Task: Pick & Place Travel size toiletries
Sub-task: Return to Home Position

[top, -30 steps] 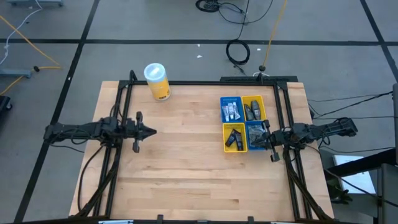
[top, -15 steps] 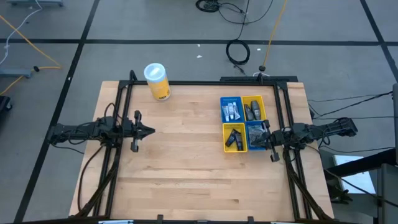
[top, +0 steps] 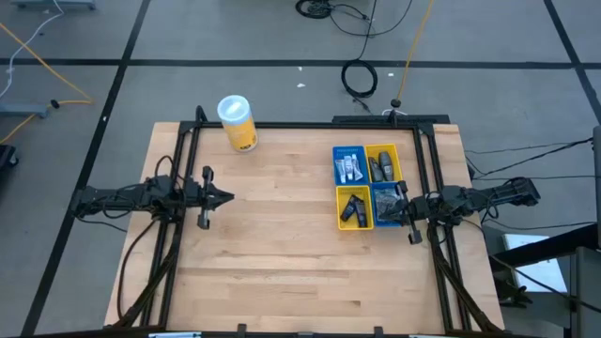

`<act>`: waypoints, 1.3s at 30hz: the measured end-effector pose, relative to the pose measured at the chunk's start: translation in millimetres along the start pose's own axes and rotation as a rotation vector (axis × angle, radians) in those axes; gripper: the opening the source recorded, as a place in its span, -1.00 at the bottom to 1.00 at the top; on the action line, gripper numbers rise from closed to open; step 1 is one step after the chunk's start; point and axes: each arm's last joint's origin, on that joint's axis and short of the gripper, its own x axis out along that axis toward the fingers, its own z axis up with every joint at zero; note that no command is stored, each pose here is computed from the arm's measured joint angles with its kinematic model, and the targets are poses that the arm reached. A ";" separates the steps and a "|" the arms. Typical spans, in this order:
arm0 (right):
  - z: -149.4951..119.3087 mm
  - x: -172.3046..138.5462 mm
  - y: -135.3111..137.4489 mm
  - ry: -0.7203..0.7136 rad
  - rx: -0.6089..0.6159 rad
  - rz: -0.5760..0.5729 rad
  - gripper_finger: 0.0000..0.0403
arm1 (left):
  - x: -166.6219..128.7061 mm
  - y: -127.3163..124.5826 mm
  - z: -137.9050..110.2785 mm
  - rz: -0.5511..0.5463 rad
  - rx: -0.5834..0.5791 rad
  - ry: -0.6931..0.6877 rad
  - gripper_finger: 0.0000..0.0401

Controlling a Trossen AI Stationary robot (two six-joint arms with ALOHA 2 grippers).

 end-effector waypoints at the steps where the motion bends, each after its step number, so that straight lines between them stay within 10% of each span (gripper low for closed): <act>1: 0.0 0.0 0.0 0.000 0.000 0.000 -1.00 | 0.0 0.0 0.0 0.000 -0.001 0.000 -0.90; 39: -1.2 -3.1 -18.0 0.004 0.028 -0.160 -1.00 | -0.1 0.0 1.3 -0.003 0.000 -0.008 -0.90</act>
